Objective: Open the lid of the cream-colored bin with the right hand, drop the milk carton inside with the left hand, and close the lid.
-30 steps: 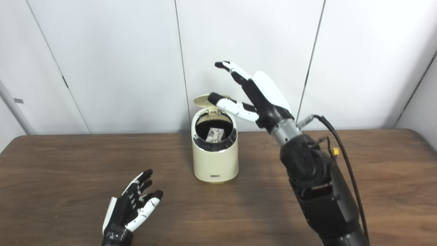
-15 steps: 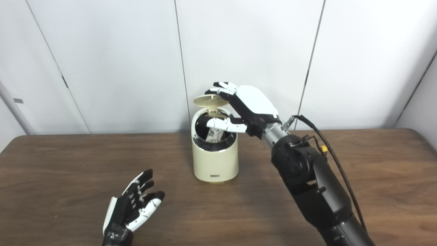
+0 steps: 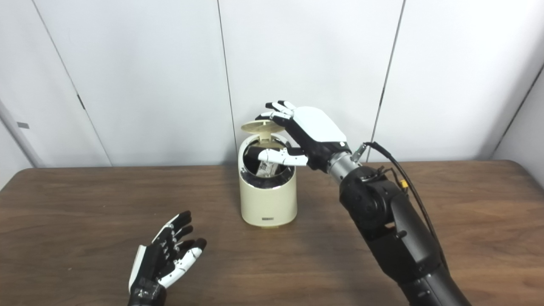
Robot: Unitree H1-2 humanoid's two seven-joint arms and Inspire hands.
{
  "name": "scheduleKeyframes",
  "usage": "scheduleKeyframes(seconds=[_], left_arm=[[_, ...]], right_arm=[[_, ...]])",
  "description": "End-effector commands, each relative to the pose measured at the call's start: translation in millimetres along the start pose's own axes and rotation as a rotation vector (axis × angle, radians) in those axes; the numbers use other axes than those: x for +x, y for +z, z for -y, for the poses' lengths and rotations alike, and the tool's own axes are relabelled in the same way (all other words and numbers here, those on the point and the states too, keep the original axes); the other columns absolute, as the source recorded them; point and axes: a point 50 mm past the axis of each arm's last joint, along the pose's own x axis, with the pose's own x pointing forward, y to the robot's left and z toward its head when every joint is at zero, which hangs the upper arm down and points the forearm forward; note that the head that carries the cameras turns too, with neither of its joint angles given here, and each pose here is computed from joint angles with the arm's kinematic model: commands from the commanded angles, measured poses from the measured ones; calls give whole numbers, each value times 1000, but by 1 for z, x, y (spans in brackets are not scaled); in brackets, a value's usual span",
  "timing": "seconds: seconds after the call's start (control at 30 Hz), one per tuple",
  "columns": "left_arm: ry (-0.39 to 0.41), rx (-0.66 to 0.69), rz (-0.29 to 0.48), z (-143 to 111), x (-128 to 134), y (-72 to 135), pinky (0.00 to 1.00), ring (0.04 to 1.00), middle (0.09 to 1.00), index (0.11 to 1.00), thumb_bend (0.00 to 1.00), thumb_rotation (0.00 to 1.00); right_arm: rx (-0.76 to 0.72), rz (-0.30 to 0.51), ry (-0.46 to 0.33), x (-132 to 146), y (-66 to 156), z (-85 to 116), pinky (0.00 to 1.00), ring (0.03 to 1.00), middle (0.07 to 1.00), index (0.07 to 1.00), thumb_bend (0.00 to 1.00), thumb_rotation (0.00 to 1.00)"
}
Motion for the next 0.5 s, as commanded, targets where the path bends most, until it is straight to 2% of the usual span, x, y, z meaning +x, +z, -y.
scheduleKeyframes(seconds=[0.0,0.33,0.47], left_arm=[[0,14,-2,2,0,0,799,849,884,882,652,269],[9,27,-10,2,-1,3,790,827,862,879,669,281],[5,21,-9,2,-1,3,795,835,866,881,664,277]], right_arm=[[-37,53,-68,1,8,27,935,979,945,806,542,982],[-62,31,-16,-18,14,8,903,965,941,822,564,972],[-38,7,13,-26,9,-9,902,964,936,818,556,940]])
